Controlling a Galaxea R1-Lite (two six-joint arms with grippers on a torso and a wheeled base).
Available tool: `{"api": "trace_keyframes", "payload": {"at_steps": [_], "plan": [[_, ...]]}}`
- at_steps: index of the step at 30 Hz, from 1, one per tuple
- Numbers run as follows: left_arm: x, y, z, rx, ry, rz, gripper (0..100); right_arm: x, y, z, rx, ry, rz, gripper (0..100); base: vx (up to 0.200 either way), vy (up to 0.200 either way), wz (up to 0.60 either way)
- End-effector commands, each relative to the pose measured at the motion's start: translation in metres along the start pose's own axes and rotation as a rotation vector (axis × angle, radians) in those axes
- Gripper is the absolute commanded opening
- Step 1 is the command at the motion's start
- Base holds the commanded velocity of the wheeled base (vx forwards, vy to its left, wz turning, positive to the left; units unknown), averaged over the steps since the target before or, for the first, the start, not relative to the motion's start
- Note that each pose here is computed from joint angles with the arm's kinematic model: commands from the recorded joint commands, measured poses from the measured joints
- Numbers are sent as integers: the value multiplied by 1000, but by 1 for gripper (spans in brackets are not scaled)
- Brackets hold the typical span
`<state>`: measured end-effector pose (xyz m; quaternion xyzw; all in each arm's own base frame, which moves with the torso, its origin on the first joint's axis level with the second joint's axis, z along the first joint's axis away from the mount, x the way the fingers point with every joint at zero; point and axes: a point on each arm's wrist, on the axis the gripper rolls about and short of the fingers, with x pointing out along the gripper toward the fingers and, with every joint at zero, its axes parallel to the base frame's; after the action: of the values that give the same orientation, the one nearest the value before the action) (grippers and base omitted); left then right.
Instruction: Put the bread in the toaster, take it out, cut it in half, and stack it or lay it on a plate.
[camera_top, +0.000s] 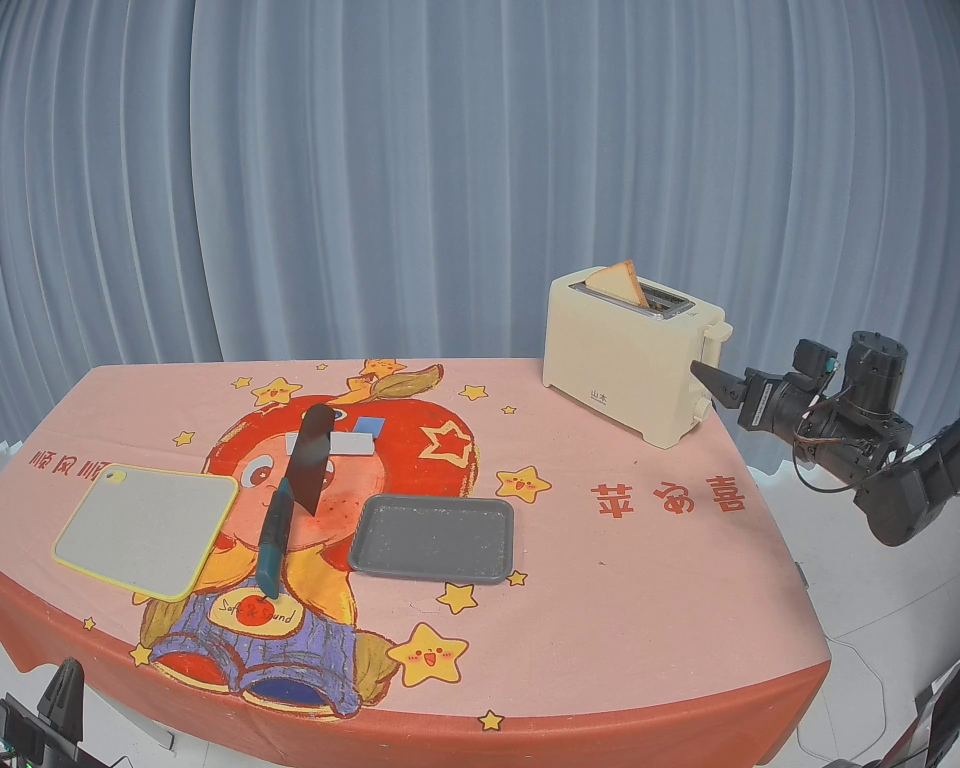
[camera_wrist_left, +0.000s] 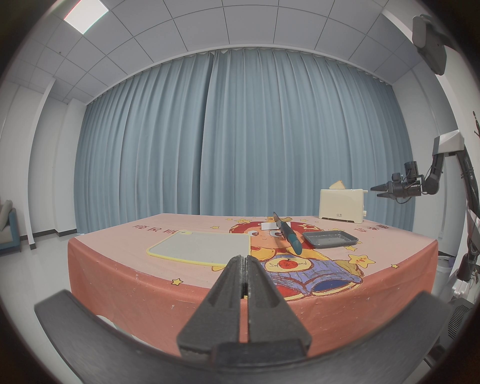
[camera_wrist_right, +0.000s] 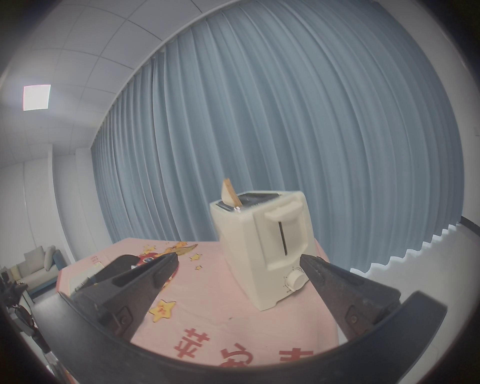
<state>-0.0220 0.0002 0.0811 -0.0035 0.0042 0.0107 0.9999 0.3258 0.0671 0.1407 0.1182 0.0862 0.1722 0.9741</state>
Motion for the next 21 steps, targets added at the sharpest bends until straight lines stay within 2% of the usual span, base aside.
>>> {"api": "trace_keyframes", "payload": {"at_steps": [1, 2, 4, 10, 11, 13, 17, 21], "plan": [[1, 0, -5, 0, 18, 0, 0, -29, 20, 31, -8, -89, 38, 100, 0, 0, 0], [1, 0, -5, 0, 18, 0, 0, -25, 23, 47, -22, -106, 45, 100, 0, 0, 0], [1, 0, -5, 0, 18, 2, 0, -23, 24, 52, -24, -100, 49, 100, 0, 0, 0], [1, 0, -5, 1, 16, 0, 0, -3, 32, 101, -55, -79, 55, 100, 0, 0, 0], [1, 0, -5, 0, 18, 0, 0, -2, 32, 102, -55, -79, 57, 100, 0, 0, 0], [1, 0, -5, 0, 18, 0, 0, 16, 35, 117, -60, -57, 70, 100, 0, 0, 0], [1, 0, -5, 0, 18, 0, 0, 37, 33, 122, -116, 32, 84, 100, 0, 0, 0], [1, 0, -5, 0, 18, 2, 0, 58, 31, 124, -141, 93, 110, 100, 0, 0, 0]]}}
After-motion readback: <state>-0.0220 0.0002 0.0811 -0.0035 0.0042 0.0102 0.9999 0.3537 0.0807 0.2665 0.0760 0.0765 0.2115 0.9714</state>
